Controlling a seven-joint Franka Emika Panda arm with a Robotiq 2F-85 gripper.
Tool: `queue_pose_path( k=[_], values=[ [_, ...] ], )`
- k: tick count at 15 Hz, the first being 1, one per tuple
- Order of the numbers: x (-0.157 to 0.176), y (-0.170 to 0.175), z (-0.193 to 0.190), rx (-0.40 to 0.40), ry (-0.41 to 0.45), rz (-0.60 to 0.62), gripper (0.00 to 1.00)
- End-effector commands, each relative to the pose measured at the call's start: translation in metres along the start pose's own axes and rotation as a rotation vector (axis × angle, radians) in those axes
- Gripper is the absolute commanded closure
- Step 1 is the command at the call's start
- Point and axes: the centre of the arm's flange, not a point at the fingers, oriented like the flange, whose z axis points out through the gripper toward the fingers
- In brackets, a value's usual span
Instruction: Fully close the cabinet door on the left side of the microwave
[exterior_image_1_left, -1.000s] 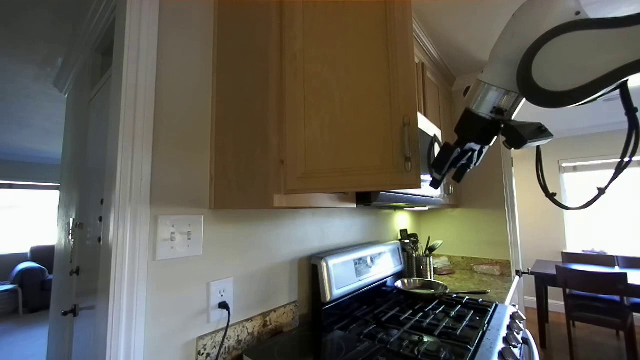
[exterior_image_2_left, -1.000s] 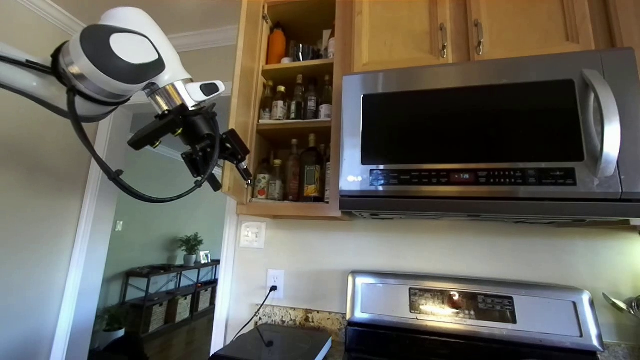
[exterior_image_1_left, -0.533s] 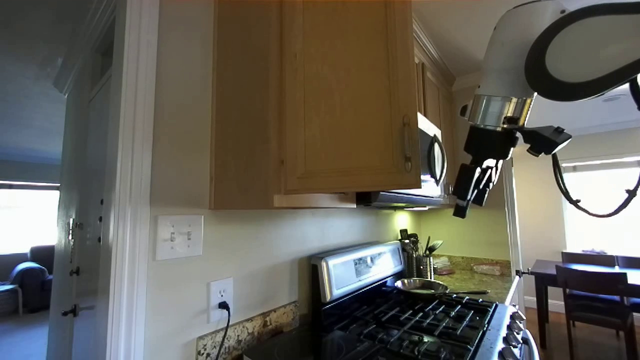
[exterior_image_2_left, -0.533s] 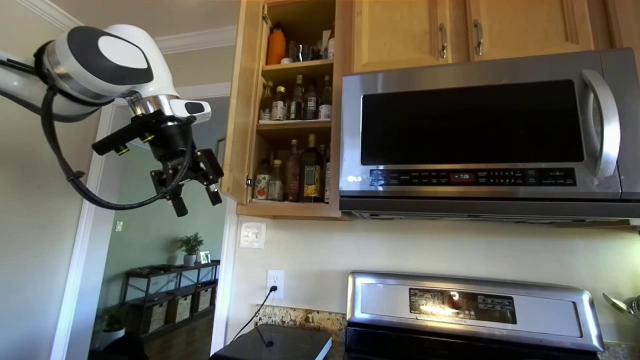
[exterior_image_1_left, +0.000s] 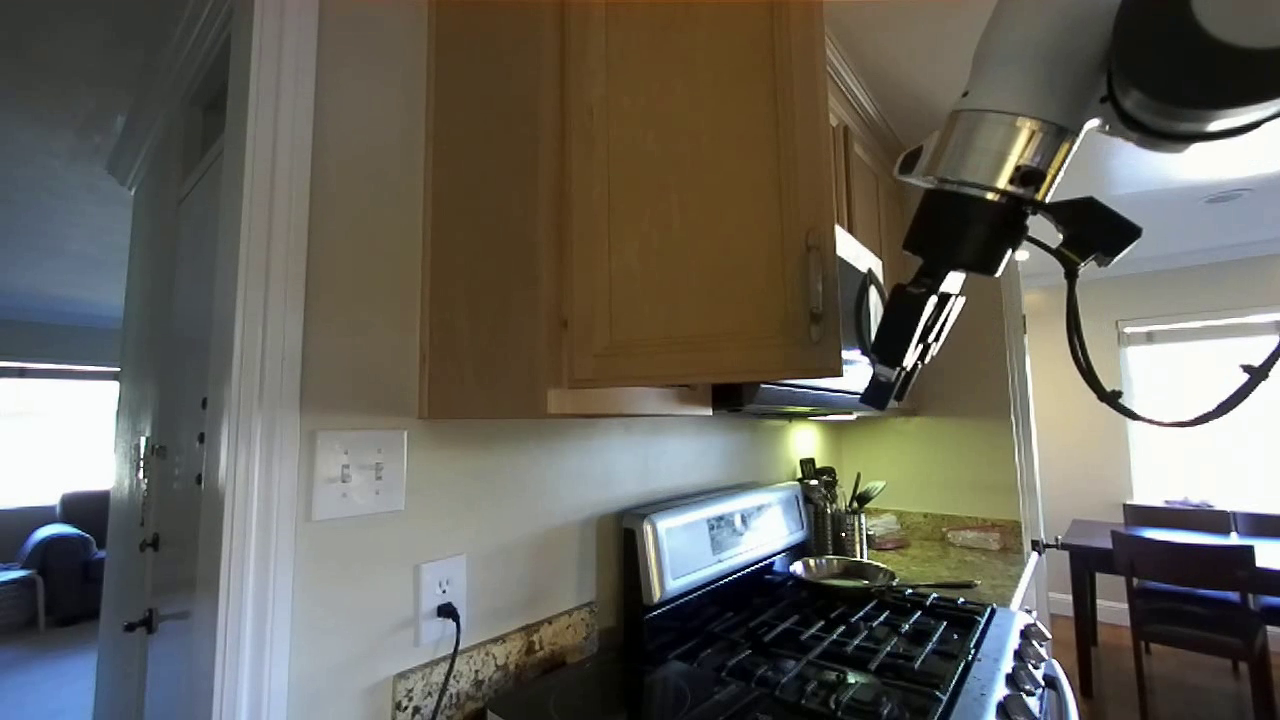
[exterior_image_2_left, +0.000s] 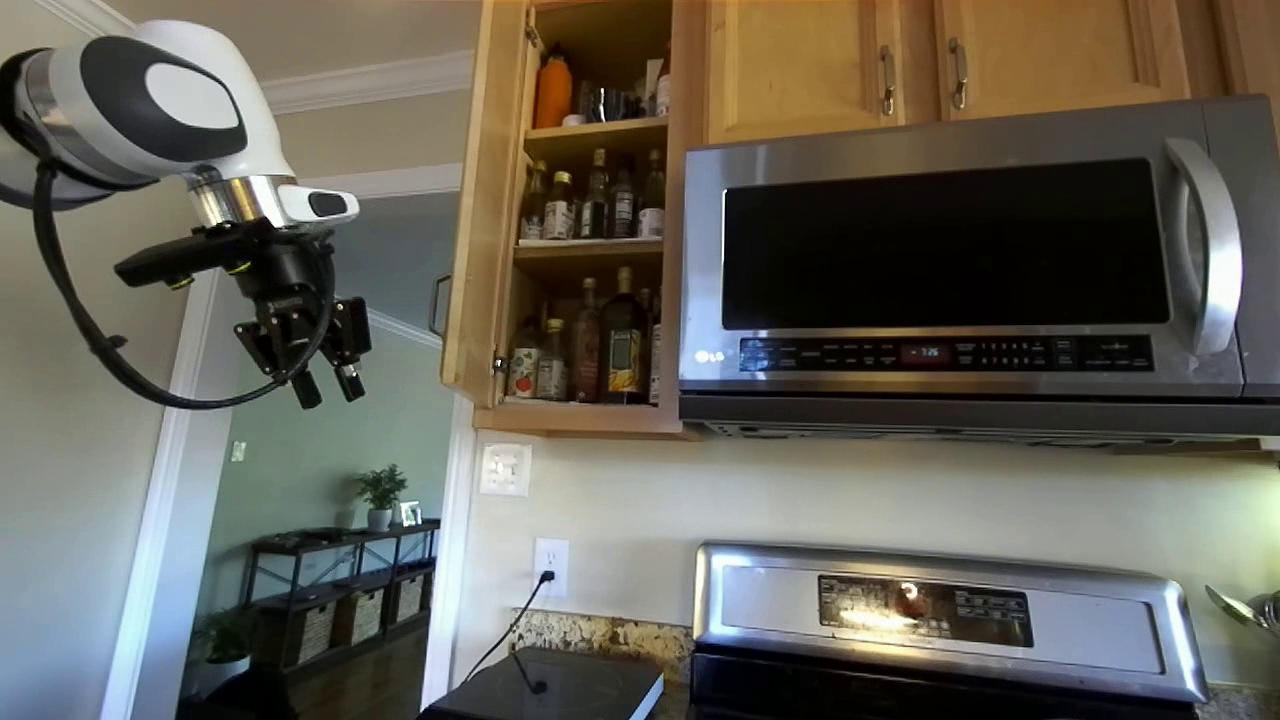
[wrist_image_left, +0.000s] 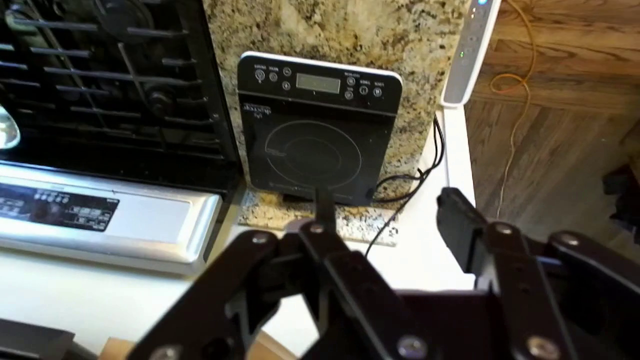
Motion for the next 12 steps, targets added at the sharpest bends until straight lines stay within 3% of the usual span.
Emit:
queue_pose_path(
  k=[1,5,8,12],
  values=[
    [0.025,-0.017,-0.021,0.018,0.120,0.022,0.74],
    [0.055,-0.018,-0.051,-0.032,0.238,0.038,0.96],
    [0.070,-0.009,-0.062,-0.044,0.289,0.030,0.99],
    [0.079,0.014,-0.058,-0.086,0.290,0.064,0.93]
  ],
)
